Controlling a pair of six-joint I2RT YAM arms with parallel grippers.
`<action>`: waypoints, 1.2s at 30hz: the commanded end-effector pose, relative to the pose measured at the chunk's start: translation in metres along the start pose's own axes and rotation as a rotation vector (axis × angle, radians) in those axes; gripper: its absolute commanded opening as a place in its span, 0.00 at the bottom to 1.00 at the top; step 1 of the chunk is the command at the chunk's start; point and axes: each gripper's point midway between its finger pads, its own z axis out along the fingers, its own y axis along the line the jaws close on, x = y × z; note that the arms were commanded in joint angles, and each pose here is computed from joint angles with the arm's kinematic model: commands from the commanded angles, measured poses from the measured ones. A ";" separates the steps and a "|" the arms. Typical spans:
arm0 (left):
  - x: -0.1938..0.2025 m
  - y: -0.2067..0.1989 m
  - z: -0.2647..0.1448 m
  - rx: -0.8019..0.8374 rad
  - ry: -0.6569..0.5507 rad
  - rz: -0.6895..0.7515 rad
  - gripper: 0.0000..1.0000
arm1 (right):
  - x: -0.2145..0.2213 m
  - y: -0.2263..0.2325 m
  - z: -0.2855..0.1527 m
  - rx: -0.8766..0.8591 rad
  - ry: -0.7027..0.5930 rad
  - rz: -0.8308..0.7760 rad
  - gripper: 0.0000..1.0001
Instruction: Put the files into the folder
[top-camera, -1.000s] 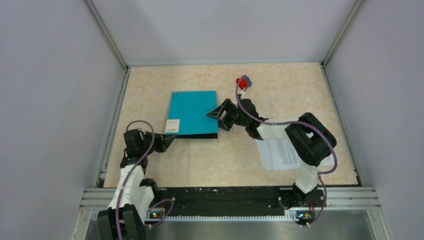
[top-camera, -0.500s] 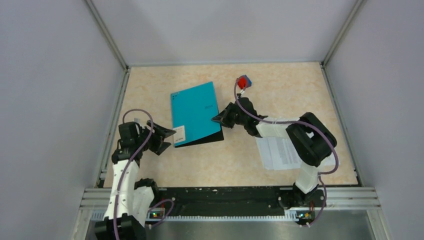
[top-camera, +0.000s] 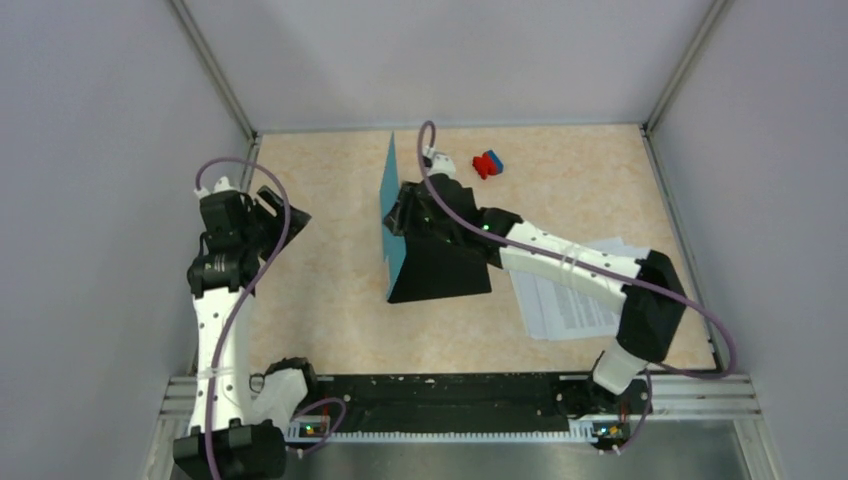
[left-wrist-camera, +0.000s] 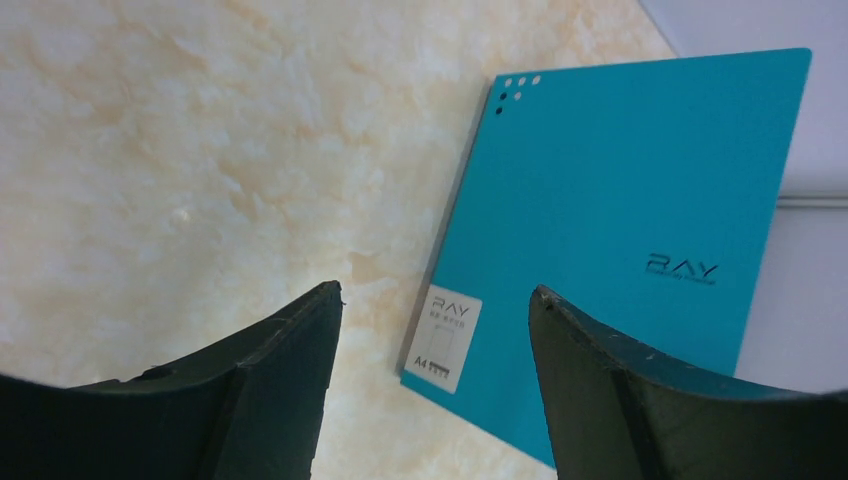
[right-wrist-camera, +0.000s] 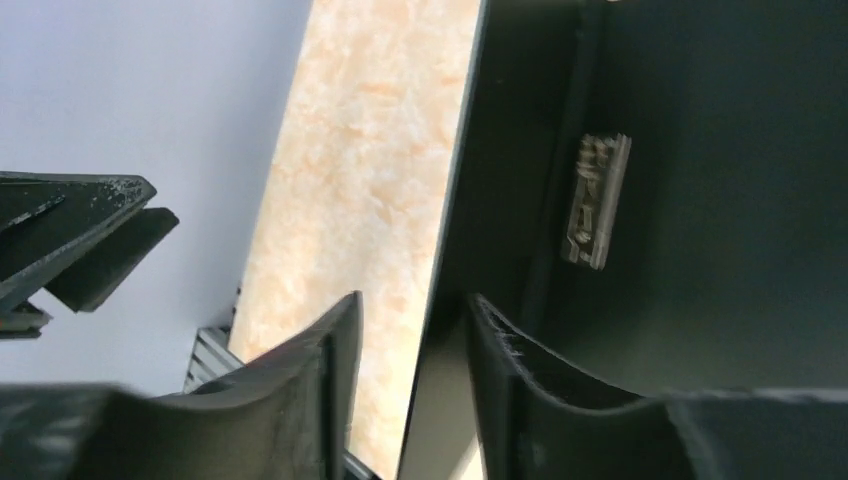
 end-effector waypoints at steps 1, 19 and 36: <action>-0.041 -0.018 -0.008 -0.002 -0.114 0.038 0.74 | 0.015 0.023 0.041 0.026 0.010 -0.141 0.51; -0.124 -0.108 -0.051 0.089 -0.287 0.157 0.72 | 0.092 0.120 0.078 -0.328 0.085 -0.317 0.91; -0.020 -0.098 0.066 0.156 0.196 0.236 0.69 | 0.127 0.127 0.037 -0.402 0.050 -0.502 0.94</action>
